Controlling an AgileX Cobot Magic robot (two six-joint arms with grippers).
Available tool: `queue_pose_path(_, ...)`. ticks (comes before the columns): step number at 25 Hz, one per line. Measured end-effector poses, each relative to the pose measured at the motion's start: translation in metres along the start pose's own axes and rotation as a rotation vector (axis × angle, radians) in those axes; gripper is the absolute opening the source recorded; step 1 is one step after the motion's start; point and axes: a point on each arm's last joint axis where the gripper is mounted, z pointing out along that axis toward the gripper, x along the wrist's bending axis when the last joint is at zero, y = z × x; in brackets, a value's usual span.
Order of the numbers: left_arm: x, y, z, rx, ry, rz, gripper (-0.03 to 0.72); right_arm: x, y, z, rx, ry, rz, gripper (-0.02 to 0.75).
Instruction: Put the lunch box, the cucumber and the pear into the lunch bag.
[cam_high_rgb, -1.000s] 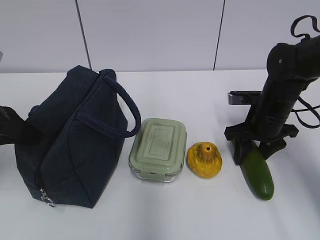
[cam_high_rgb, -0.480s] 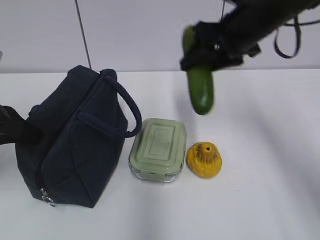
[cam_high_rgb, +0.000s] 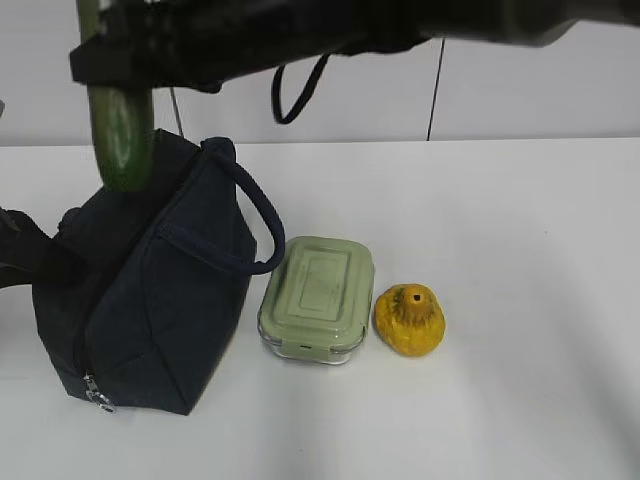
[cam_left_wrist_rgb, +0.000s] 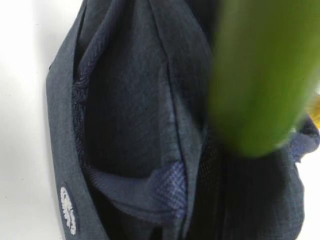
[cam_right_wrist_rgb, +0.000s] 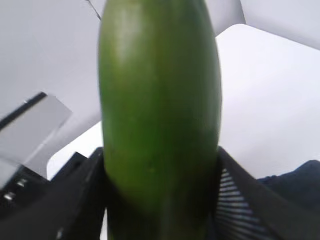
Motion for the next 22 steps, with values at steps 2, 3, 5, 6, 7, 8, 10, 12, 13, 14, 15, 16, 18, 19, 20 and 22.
queue_pose_path(2, 0.000, 0.000, 0.000, 0.000, 0.000, 0.000, -0.016, -0.007, -0.013, 0.012, 0.021, -0.002, -0.019, 0.417)
queue_pose_path(3, 0.000, 0.000, 0.000, 0.000, 0.000, 0.000, -0.016, -0.011, -0.019, 0.017, 0.041, -0.005, -0.033, 0.417)
queue_pose_path(5, 0.000, 0.000, 0.000, -0.001, -0.001, -0.001, -0.016, -0.019, -0.033, 0.023, 0.106, -0.027, -0.075, 0.417)
queue_pose_path(6, 0.000, 0.000, 0.000, -0.001, -0.001, -0.001, -0.016, -0.022, -0.037, 0.024, 0.136, -0.040, -0.091, 0.417)
queue_pose_path(7, 0.000, 0.000, 0.000, -0.001, -0.001, -0.002, -0.016, -0.025, -0.042, 0.025, 0.173, -0.055, -0.116, 0.417)
queue_pose_path(8, 0.000, 0.000, 0.000, -0.001, -0.001, -0.002, -0.016, -0.026, -0.044, 0.024, 0.203, -0.068, -0.139, 0.417)
queue_pose_path(10, 0.000, 0.000, 0.000, -0.002, -0.001, -0.002, -0.016, -0.028, -0.048, 0.023, 0.250, -0.086, -0.158, 0.417)
queue_pose_path(12, 0.000, 0.000, 0.000, -0.003, -0.001, -0.003, -0.016, -0.029, -0.051, 0.022, 0.287, -0.093, -0.161, 0.417)
queue_pose_path(13, 0.000, 0.000, 0.000, -0.003, -0.001, -0.004, -0.016, -0.029, -0.052, 0.022, 0.302, -0.089, -0.158, 0.421)
queue_pose_path(14, 0.000, 0.000, 0.000, -0.003, -0.001, -0.004, -0.016, -0.028, -0.053, 0.022, 0.309, -0.085, -0.154, 0.434)
queue_pose_path(15, 0.000, 0.000, 0.000, -0.003, -0.001, -0.004, -0.016, -0.028, -0.054, 0.022, 0.315, -0.081, -0.152, 0.455)
queue_pose_path(16, 0.000, 0.000, 0.000, -0.003, -0.001, -0.004, -0.016, -0.027, -0.054, 0.022, 0.325, -0.074, -0.152, 0.475)
queue_pose_path(18, 0.000, 0.000, 0.000, -0.003, -0.002, -0.004, -0.016, -0.028, -0.052, 0.018, 0.333, -0.073, -0.157, 0.554)
queue_pose_path(19, 0.000, 0.000, 0.000, -0.003, -0.002, -0.004, -0.016, -0.026, -0.048, 0.014, 0.328, -0.072, -0.161, 0.587)
queue_pose_path(20, 0.000, 0.000, 0.000, -0.003, -0.002, -0.004, -0.016, -0.025, -0.043, 0.010, 0.320, -0.073, -0.167, 0.604)
queue_pose_path(22, 0.000, 0.000, 0.000, -0.003, -0.002, -0.004, -0.016, -0.023, -0.028, -0.005, 0.288, -0.089, -0.184, 0.618)
